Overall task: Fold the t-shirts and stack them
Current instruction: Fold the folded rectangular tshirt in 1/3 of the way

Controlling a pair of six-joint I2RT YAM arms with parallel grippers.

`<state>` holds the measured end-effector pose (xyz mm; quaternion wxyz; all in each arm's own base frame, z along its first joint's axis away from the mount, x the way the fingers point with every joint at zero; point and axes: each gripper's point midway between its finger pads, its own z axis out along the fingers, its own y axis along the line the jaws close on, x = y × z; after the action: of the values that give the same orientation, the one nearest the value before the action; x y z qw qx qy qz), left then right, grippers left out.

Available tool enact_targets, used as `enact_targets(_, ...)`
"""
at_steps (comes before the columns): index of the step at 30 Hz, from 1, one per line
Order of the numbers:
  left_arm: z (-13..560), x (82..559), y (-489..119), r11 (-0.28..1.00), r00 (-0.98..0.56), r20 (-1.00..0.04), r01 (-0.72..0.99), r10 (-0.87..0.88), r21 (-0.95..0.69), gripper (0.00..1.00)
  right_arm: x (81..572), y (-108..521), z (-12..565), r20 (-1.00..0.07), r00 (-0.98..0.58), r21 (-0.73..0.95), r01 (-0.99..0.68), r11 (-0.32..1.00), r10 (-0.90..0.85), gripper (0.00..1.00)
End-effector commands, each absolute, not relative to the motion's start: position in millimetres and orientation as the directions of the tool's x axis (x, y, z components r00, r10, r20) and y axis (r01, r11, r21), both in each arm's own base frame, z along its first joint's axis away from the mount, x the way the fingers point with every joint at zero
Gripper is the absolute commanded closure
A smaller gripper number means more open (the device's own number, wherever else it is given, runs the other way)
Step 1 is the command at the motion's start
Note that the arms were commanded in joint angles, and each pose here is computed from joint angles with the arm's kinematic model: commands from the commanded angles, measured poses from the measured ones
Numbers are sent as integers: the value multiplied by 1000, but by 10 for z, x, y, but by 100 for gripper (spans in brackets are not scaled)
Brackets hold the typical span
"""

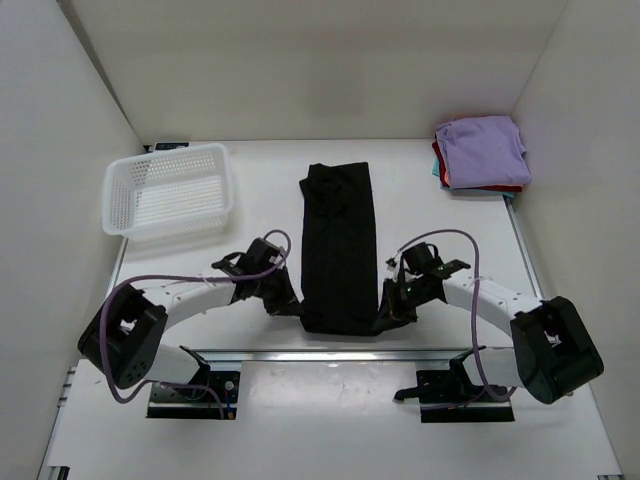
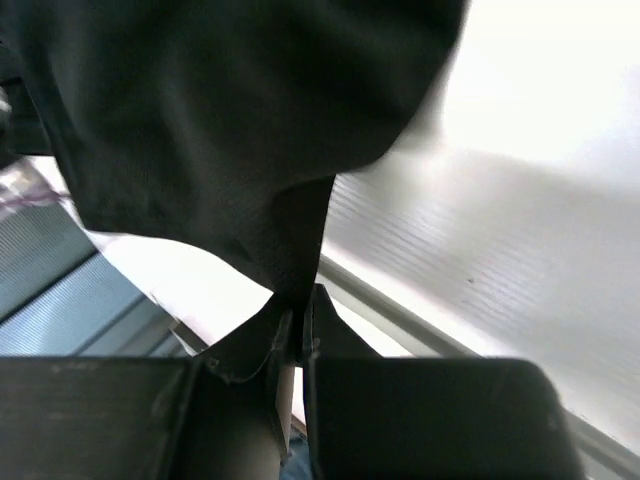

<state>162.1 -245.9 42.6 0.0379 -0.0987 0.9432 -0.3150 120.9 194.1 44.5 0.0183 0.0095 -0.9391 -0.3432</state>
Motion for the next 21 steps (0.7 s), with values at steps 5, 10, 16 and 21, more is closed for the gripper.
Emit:
enact_targets(5,1031,2598,-2608,744,-964,-94,-128,-250,-656,100,2226,2012,1154,-109,-994,665,-95,740,-30,100)
enact_targets(10,928,3407,-2534,717,-939,-68,-210,-337,-665,100,3267,1995,1287,-173,-985,664,-96,742,27,100)
enact_targets(16,976,4208,-2451,647,-889,-113,-231,-444,-727,52,3998,1788,1266,-223,-968,598,-40,800,118,68)
enact_targets(21,935,4130,-2434,670,-907,-105,-219,-408,-709,40,3710,1578,1058,-162,-974,594,33,804,159,61)
